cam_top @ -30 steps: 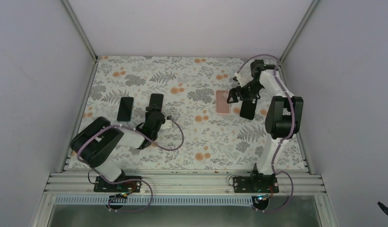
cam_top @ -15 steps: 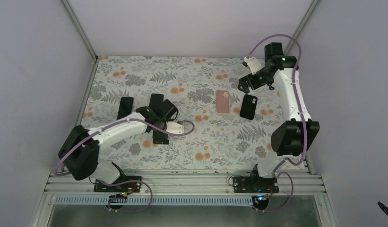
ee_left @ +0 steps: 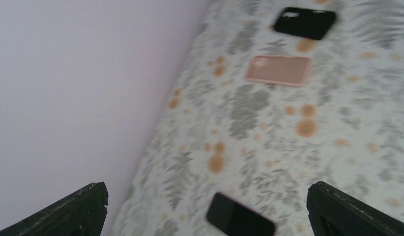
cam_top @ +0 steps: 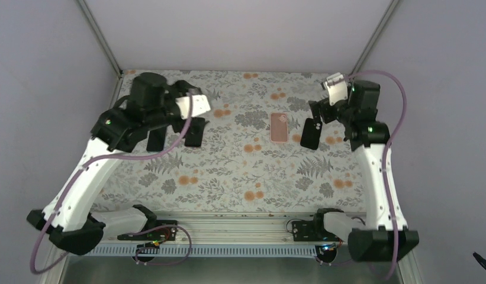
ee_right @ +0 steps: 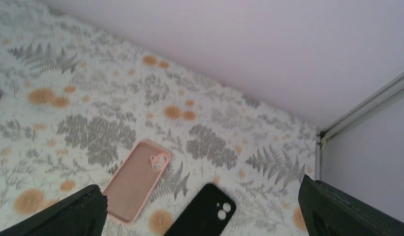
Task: Take the phone out of the phone case
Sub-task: Reset both arms
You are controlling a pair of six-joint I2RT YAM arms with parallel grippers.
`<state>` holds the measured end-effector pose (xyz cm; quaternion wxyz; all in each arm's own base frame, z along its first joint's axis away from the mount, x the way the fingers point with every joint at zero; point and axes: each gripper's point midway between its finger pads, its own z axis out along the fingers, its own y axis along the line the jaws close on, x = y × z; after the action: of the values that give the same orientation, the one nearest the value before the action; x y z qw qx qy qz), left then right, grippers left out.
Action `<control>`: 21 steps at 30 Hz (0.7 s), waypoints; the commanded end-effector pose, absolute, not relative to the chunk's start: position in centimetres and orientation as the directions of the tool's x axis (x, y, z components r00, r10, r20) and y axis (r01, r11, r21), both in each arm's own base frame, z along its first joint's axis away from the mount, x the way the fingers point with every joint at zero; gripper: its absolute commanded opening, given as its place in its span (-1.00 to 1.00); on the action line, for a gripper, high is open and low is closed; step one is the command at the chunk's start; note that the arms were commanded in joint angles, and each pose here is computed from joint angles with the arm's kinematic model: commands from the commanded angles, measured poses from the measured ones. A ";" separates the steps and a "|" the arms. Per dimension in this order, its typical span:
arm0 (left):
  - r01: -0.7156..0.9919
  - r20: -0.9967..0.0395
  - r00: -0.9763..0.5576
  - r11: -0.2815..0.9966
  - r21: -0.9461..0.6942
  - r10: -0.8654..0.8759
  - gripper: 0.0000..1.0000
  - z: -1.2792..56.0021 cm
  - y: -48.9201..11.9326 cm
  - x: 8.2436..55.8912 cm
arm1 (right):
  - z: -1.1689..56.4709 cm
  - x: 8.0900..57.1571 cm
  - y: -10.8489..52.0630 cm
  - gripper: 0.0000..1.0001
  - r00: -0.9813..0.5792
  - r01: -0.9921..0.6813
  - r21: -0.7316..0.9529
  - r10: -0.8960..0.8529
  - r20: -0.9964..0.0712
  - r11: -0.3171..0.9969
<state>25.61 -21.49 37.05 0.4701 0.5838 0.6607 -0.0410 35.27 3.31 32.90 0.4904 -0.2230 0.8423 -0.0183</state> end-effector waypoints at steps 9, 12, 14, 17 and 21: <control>0.315 -0.858 0.016 0.812 0.492 0.514 1.00 40.8 -6.9 32.4 | 36.1 30.0 3.7 0.99 -0.013 -0.228 -0.235 -0.244 -0.970 0.945; 0.206 -0.876 -0.015 0.859 0.469 0.482 1.00 40.0 -4.1 32.7 | 35.8 29.9 2.6 1.00 -0.010 -0.163 -0.239 -0.244 -0.970 0.957; 0.180 -0.892 -0.035 0.881 0.438 0.450 1.00 39.2 -2.9 32.4 | 36.2 30.0 1.9 1.00 -0.009 -0.123 -0.211 -0.214 -0.977 0.970; 0.144 -0.915 -0.020 0.906 0.397 0.404 1.00 39.7 -1.5 31.4 | 36.5 30.1 2.1 1.00 -0.015 -0.133 -0.181 -0.184 -0.983 0.974; 0.107 -0.926 -0.005 0.921 0.375 0.378 1.00 40.3 -0.3 30.6 | 35.8 30.3 2.0 1.00 -0.018 -0.124 -0.189 -0.193 -0.981 0.974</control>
<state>31.54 -0.72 37.26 0.6360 0.2007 0.7368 0.1114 30.04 2.83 34.84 0.6728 -0.1375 0.7268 -0.0158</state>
